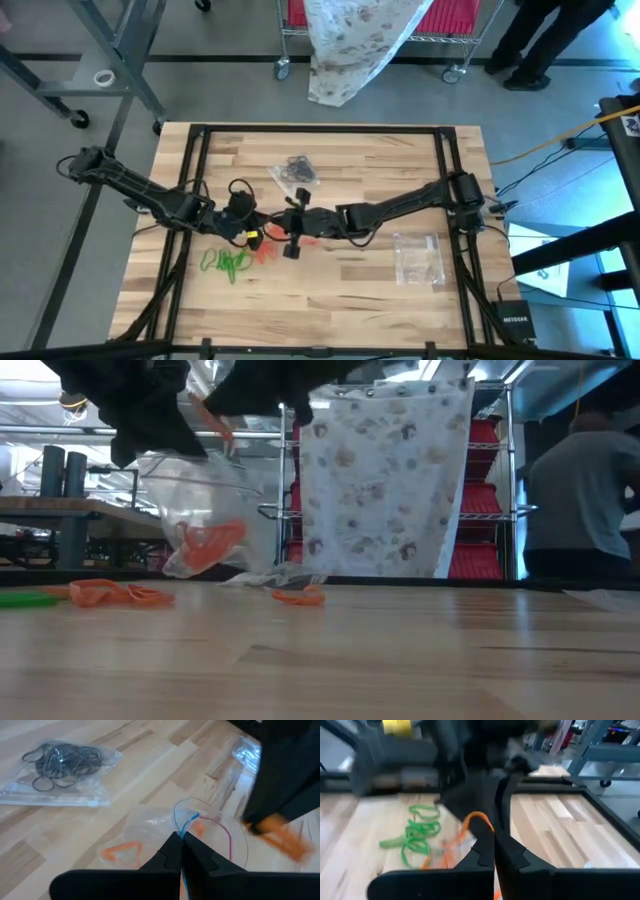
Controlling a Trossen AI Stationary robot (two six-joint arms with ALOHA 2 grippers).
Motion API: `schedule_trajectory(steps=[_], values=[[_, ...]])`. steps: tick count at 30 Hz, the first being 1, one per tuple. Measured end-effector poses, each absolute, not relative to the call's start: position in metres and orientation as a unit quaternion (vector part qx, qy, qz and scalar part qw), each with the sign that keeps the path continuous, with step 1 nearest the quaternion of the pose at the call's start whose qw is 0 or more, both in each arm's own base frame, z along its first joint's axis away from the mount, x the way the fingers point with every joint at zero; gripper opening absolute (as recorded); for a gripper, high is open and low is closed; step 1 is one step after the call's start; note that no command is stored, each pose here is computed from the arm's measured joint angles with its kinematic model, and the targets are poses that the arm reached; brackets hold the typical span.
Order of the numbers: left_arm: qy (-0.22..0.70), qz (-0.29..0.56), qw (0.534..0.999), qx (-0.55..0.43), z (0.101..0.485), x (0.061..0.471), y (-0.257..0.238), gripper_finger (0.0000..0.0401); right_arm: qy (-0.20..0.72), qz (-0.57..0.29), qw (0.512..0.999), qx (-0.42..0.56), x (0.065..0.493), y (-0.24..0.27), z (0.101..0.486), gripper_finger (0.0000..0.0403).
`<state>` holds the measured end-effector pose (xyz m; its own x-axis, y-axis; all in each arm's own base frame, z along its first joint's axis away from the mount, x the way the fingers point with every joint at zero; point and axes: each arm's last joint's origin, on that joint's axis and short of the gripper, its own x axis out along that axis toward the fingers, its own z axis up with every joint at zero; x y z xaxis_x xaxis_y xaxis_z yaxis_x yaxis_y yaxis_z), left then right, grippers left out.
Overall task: Sort rubber bands
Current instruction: Put the orange rubber band into the transparent zip bag
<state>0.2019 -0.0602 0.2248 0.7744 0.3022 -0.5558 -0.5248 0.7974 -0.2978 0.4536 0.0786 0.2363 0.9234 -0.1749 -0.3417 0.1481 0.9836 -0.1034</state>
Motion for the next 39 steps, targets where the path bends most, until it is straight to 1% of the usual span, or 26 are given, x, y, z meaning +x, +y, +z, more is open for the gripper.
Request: schedule_trajectory(steps=[5, 8, 11, 14, 17, 20, 23, 26, 32, 34, 37, 39], values=[[0.250, 0.227, 0.914, -0.224, 0.225, 0.202, -0.060, 0.0000, 0.200, -0.082, 0.975, -0.044, 0.458, 0.080, 0.218, 0.0001], [0.248, 0.226, 0.915, -0.225, 0.225, 0.202, -0.060, 0.0000, 0.208, -0.083, 0.973, -0.046, 0.458, 0.079, 0.215, 0.0001], [0.248, 0.226, 0.915, -0.226, 0.225, 0.202, -0.060, 0.0000, 0.225, -0.085, 0.970, -0.048, 0.457, 0.077, 0.212, 0.0012], [0.248, 0.226, 0.915, -0.226, 0.225, 0.202, -0.060, 0.0000, 0.226, -0.090, 0.970, -0.027, 0.457, 0.077, 0.211, 0.0047], [0.248, 0.226, 0.915, -0.225, 0.225, 0.202, -0.060, 0.0000, 0.230, -0.105, 0.967, -0.034, 0.456, 0.076, 0.210, 0.0092], [0.248, 0.226, 0.914, -0.225, 0.225, 0.202, -0.060, 0.0000, 0.266, -0.118, 0.955, -0.050, 0.453, 0.075, 0.211, 0.0128], [0.250, 0.227, 0.914, -0.224, 0.224, 0.202, -0.060, 0.0000, 0.315, -0.112, 0.940, -0.063, 0.449, 0.074, 0.227, 0.0148], [0.251, 0.227, 0.914, -0.224, 0.224, 0.201, -0.060, 0.0000, 0.376, -0.100, 0.919, -0.065, 0.442, 0.078, 0.242, 0.0153], [0.265, 0.233, 0.911, -0.211, 0.222, 0.199, -0.059, 0.0000, 0.475, -0.088, 0.872, -0.078, 0.423, 0.085, 0.234, 0.0153], [0.277, 0.247, 0.905, -0.206, 0.219, 0.197, -0.057, 0.0000, 0.485, -0.085, 0.867, -0.075, 0.419, 0.089, 0.222, 0.0153], [0.284, 0.257, 0.900, -0.205, 0.217, 0.195, -0.056, 0.0000, 0.493, -0.077, 0.864, -0.066, 0.412, 0.092, 0.194, 0.0153], [0.284, 0.257, 0.900, -0.206, 0.217, 0.195, -0.056, 0.0000, 0.478, -0.067, 0.874, -0.052, 0.410, 0.092, 0.178, 0.0153]])
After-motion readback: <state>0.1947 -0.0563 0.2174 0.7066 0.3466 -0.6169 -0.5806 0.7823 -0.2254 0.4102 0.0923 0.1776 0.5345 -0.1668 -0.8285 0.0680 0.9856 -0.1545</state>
